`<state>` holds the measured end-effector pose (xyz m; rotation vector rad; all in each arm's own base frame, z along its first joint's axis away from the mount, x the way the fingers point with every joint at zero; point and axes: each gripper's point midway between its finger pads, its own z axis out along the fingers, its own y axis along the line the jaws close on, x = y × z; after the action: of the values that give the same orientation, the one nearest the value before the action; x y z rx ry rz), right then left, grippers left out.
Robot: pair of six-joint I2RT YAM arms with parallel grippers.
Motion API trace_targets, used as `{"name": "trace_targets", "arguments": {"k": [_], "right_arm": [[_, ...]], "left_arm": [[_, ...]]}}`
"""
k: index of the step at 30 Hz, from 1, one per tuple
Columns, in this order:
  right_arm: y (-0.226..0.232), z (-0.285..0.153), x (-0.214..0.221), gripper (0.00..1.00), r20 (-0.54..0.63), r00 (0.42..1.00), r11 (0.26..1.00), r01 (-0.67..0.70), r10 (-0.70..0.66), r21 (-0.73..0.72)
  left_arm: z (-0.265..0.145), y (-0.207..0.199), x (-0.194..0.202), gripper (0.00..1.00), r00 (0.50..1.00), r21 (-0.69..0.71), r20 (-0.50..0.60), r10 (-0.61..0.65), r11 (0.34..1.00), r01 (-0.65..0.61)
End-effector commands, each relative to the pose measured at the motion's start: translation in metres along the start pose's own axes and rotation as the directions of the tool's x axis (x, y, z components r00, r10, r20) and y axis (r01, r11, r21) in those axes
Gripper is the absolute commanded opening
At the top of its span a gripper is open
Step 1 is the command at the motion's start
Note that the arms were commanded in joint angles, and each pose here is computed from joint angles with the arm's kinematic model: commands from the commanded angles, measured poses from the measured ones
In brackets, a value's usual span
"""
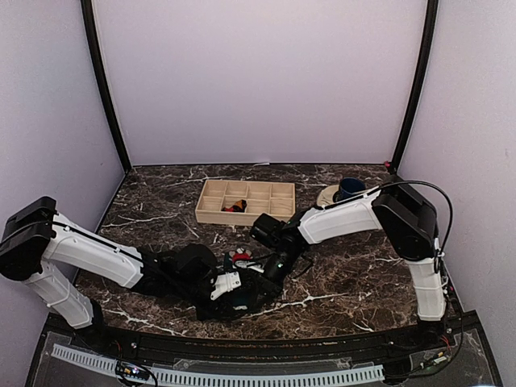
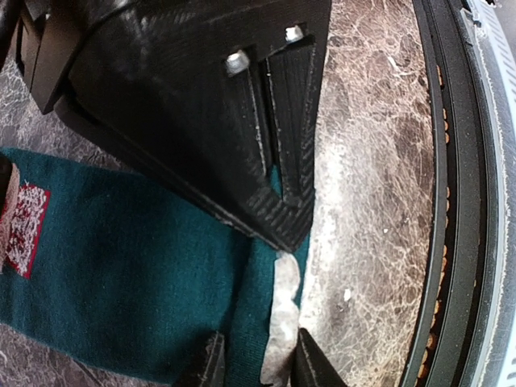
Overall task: Roll the socks
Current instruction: Roll the sock at the center of the board.
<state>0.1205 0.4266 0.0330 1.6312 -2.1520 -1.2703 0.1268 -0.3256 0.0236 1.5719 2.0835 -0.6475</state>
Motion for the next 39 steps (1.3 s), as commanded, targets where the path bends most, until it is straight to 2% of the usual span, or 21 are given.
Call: {"name": "trace_targets", "arguments": {"k": [1, 9, 22, 26, 31, 39], "right_arm": [[-0.003, 0.001, -0.002, 0.0, 0.0, 1.0, 1.0, 0.0, 0.0, -0.011], [-0.003, 0.001, -0.002, 0.0, 0.0, 1.0, 1.0, 0.0, 0.0, -0.013], [-0.006, 0.002, 0.0, 0.0, -0.005, 1.0, 1.0, -0.015, 0.015, -0.005], [-0.007, 0.003, 0.002, 0.05, -0.004, 1.0, 1.0, -0.024, 0.024, -0.006], [-0.011, -0.001, 0.005, 0.17, 0.027, 0.999, 0.999, -0.047, 0.047, -0.019], [-0.011, -0.012, 0.008, 0.2, 0.088, 0.993, 0.994, -0.069, 0.076, -0.079]], "left_arm": [[-0.002, 0.0, -0.006, 0.31, 1.0, -0.008, -0.001, 0.004, 1.0, -0.004], [-0.007, -0.003, -0.011, 0.32, 1.0, 0.008, 0.015, -0.002, 1.0, 0.002], [0.001, -0.006, -0.004, 0.17, 0.999, 0.036, -0.031, -0.02, 0.999, 0.021], [0.005, -0.007, 0.004, 0.14, 0.997, 0.042, -0.055, -0.047, 0.998, 0.05], [0.009, -0.009, 0.012, 0.12, 0.993, 0.057, -0.084, -0.084, 0.994, 0.089], [0.011, -0.008, 0.022, 0.11, 0.98, 0.099, -0.115, -0.16, 0.98, 0.171]]}}
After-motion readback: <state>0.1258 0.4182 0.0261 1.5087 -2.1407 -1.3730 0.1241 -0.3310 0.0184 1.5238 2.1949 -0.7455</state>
